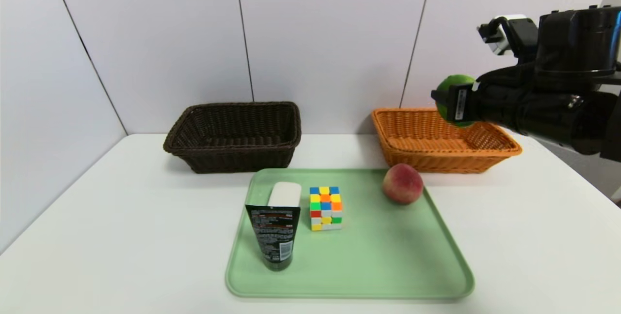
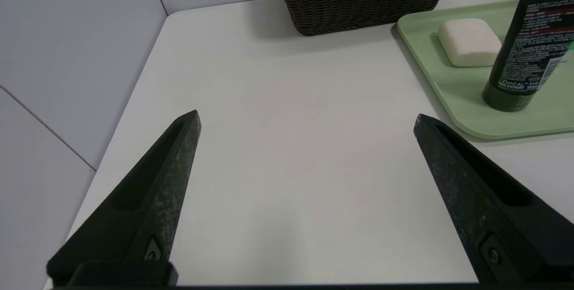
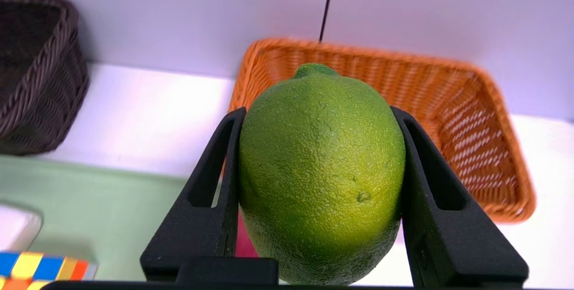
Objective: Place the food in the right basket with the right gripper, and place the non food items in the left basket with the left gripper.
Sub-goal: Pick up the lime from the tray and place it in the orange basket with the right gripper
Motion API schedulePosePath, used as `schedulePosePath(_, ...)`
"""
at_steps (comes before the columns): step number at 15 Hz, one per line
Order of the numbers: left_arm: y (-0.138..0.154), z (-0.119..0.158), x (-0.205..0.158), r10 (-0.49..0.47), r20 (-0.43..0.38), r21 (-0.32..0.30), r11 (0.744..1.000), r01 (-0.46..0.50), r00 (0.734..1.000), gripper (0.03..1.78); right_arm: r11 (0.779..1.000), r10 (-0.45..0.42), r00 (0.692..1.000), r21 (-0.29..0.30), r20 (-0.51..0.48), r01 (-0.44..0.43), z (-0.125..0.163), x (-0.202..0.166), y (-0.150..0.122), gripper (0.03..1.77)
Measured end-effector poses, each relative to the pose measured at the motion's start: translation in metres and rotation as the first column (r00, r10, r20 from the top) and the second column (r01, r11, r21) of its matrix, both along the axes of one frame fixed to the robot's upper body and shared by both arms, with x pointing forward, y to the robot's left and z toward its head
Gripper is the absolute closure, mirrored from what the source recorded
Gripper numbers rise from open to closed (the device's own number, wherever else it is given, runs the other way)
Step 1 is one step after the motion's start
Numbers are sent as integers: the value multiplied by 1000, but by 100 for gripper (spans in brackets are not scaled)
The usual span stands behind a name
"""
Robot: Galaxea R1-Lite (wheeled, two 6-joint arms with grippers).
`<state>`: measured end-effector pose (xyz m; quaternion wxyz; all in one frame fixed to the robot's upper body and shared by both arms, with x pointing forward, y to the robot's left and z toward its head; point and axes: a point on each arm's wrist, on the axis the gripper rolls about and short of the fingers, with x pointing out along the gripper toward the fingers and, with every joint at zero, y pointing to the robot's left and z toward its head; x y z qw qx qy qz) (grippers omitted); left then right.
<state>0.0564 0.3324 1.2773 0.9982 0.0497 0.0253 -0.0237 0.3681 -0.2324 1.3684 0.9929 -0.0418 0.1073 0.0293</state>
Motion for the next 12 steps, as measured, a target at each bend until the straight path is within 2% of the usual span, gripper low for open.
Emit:
schedulePosePath(2, 0, 0, 0, 0, -2, -1, 1000, 0, 1000, 12, 1000, -13, 1000, -18, 7, 13, 8, 11, -9, 84)
schedulePosePath(7, 0, -1, 0, 0, -3, -1, 1000, 0, 1000, 12, 995, -95, 996, -20, 0, 95, 14, 51, -30, 84)
schedulePosePath(10, 0, -1, 0, 2, -4, -1, 1000, -2, 1000, 12, 992, -126, 991, -29, -32, 125, 0, 74, -39, 84)
schedulePosePath(12, 0, -1, 0, 5, -5, -1, 1000, -5, 1000, 12, 989, -141, 985, -52, -103, 137, -16, 85, -43, 84)
